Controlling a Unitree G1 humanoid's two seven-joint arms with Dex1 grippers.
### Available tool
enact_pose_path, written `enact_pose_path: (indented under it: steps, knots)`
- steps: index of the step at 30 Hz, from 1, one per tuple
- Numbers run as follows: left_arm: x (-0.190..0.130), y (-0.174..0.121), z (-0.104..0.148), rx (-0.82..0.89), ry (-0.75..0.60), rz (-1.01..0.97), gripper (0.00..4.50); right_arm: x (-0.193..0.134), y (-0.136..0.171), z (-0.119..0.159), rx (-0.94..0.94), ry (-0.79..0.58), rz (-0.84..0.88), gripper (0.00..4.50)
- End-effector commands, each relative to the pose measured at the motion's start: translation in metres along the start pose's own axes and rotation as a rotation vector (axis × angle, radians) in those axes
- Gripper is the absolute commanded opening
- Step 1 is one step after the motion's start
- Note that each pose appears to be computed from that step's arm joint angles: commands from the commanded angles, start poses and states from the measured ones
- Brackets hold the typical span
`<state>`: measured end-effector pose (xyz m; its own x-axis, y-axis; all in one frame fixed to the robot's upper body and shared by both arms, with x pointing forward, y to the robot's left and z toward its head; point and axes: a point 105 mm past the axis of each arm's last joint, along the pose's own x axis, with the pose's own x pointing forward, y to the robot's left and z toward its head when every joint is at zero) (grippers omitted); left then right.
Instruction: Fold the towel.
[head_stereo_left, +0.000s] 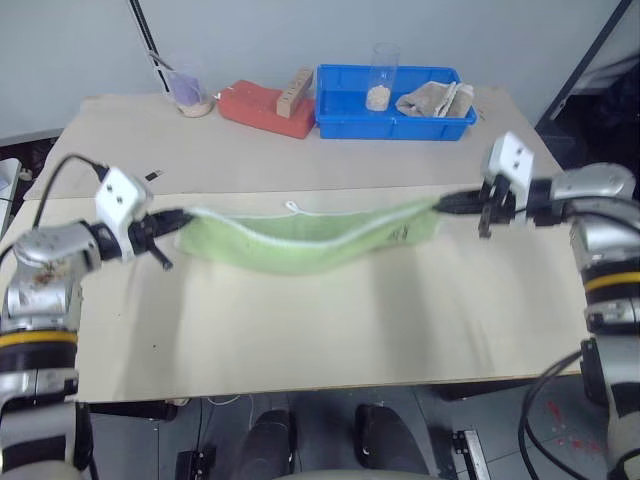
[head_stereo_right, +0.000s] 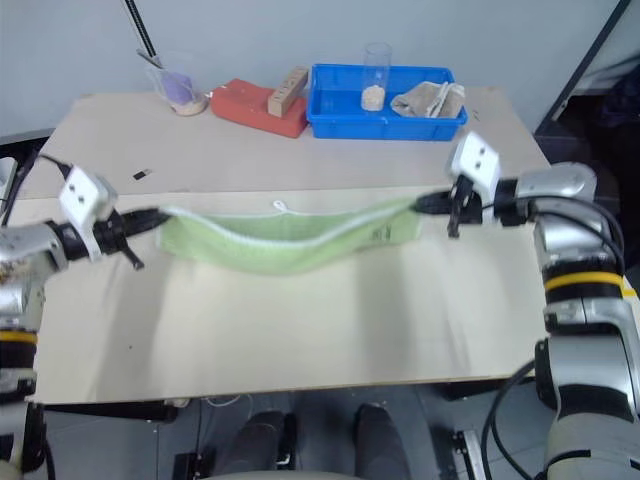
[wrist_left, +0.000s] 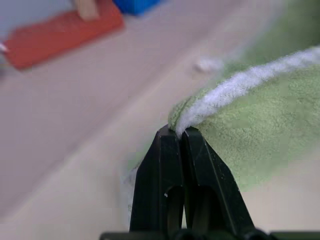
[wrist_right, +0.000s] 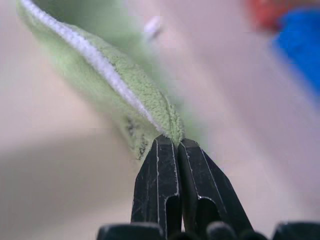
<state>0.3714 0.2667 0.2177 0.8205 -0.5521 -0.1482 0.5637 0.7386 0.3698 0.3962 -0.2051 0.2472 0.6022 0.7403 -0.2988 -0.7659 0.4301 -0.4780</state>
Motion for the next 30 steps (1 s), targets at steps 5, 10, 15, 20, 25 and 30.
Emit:
enact_pose_path:
  steps: [5, 10, 15, 20, 25, 30]
  knots:
    - [-0.028, 0.036, 0.059, 0.065, -0.107, 0.048, 0.00, -0.040, -0.041, 0.066, -0.132, -0.158, -0.160, 0.06]
    - [-0.045, -0.001, 0.010, 0.094, 0.087, -0.134, 0.00, -0.042, -0.004, 0.031, -0.176, -0.039, -0.008, 0.06]
    - [-0.064, -0.056, -0.044, 0.067, 0.263, -0.306, 0.00, -0.040, 0.055, -0.028, -0.178, 0.122, 0.175, 0.06]
    - [-0.103, -0.101, -0.080, -0.019, 0.434, -0.460, 0.00, -0.053, 0.108, -0.060, -0.049, 0.215, 0.327, 0.06]
    - [-0.123, -0.118, -0.098, -0.067, 0.521, -0.506, 0.00, -0.072, 0.135, -0.082, 0.059, 0.330, 0.442, 0.06]
    - [-0.116, -0.107, -0.095, -0.091, 0.496, -0.474, 0.00, -0.071, 0.128, -0.079, 0.151, 0.316, 0.406, 0.06]
